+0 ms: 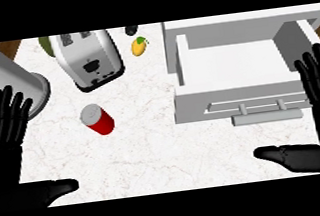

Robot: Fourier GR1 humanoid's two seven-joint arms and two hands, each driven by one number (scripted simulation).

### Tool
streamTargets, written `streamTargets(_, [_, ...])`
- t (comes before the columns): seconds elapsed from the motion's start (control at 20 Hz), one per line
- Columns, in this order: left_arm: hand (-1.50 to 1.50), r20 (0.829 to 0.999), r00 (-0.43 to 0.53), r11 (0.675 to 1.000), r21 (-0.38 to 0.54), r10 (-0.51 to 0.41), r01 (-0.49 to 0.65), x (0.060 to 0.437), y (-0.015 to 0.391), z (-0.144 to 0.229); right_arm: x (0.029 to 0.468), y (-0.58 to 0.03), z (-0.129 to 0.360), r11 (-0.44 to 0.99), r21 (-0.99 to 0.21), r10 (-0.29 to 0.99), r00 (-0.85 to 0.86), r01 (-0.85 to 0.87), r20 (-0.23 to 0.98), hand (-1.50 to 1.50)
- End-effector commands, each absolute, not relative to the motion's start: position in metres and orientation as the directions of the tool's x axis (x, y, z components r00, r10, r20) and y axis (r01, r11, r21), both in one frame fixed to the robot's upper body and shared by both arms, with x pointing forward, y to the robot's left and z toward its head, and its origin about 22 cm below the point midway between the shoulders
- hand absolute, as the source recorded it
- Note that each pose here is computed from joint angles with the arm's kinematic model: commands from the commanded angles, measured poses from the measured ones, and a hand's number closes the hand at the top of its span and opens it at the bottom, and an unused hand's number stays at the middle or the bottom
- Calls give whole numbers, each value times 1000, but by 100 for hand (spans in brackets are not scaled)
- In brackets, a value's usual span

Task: Pick up the can, place it into the drawer and close the drawer

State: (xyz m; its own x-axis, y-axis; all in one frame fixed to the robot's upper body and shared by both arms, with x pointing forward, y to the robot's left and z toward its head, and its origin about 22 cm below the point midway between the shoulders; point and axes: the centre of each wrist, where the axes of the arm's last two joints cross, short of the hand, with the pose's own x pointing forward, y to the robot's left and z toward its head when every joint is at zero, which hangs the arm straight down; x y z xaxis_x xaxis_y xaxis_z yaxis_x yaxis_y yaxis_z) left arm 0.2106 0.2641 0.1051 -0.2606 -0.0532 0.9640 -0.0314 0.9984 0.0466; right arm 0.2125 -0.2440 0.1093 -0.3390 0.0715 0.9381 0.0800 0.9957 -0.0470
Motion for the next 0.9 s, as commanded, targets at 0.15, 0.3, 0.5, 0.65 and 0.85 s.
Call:
streamTargets(0.15, [-150, 994, -105, 993, 8, -20, -117, 228, 281, 118, 203, -253, 109, 989, -33, 64, -219, 142, 974, -150])
streamTargets(0.3, [-150, 994, -109, 993, 14, -27, -116, 211, 284, 127, 196, -258, 95, 989, -31, 65, -239, 144, 969, -150])
streamTargets(0.5, [-150, 991, -132, 995, 9, -23, -103, 224, 282, 124, 200, -262, 112, 990, -43, 74, -241, 132, 968, -150])
streamTargets(0.65, [-150, 994, -112, 996, 6, -16, -88, 224, 283, 132, 198, -271, 97, 988, -40, 74, -230, 152, 970, -150])
streamTargets(0.85, [-150, 997, -76, 997, 15, -21, -76, 229, 242, 114, 202, -275, 108, 988, -35, 72, -252, 150, 965, -150])
